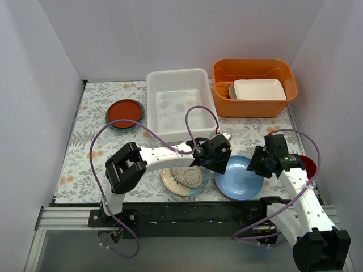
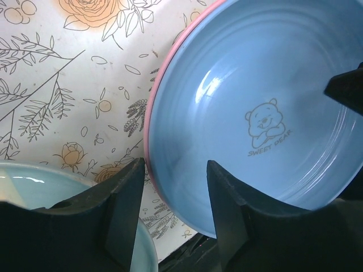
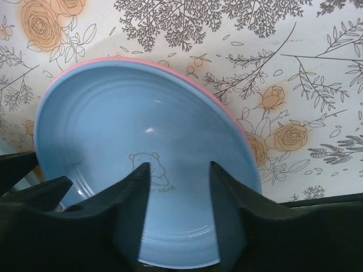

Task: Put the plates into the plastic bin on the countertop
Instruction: Pick up the plate from the corner of the board.

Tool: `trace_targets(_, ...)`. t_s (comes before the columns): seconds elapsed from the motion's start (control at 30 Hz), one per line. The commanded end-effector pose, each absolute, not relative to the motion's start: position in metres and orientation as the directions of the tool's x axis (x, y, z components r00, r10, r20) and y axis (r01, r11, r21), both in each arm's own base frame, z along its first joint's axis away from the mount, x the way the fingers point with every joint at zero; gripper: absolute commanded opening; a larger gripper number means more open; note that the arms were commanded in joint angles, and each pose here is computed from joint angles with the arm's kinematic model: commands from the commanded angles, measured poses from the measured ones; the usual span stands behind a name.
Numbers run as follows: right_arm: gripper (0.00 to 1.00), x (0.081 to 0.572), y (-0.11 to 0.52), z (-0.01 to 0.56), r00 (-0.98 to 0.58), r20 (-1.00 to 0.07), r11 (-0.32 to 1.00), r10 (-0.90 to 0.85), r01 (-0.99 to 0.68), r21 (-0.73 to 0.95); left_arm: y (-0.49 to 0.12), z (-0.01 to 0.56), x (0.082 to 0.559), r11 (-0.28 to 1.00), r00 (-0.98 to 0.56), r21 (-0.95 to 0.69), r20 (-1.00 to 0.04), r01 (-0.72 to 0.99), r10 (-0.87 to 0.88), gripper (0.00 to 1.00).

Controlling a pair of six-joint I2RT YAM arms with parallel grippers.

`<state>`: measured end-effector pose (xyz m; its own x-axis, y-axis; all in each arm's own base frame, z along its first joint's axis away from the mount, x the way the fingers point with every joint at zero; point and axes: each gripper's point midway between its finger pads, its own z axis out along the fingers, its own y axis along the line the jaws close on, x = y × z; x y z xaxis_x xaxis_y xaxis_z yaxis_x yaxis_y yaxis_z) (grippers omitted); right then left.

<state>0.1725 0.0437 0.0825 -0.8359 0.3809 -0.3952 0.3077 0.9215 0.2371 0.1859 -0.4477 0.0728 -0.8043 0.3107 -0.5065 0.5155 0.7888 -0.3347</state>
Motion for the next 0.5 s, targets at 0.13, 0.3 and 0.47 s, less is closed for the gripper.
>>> trace_targets(0.13,0.37,0.178,0.057,0.081,-0.843,-0.389,0.915,0.373,0.263,0.307,-0.452,0.107,0.194,0.789,-0.781,-0.340,-0.567,0.512,0.262,0.47)
trace_targets(0.3,0.37,0.177,0.056,0.079,-0.846,-0.381,0.915,0.374,0.270,0.299,-0.453,0.114,0.196,0.786,-0.777,-0.347,-0.577,0.512,0.252,0.47)
trace_targets(0.47,0.34,0.177,0.058,0.077,-0.845,-0.379,0.912,0.378,0.271,0.307,-0.455,0.118,0.197,0.782,-0.772,-0.348,-0.585,0.517,0.249,0.47)
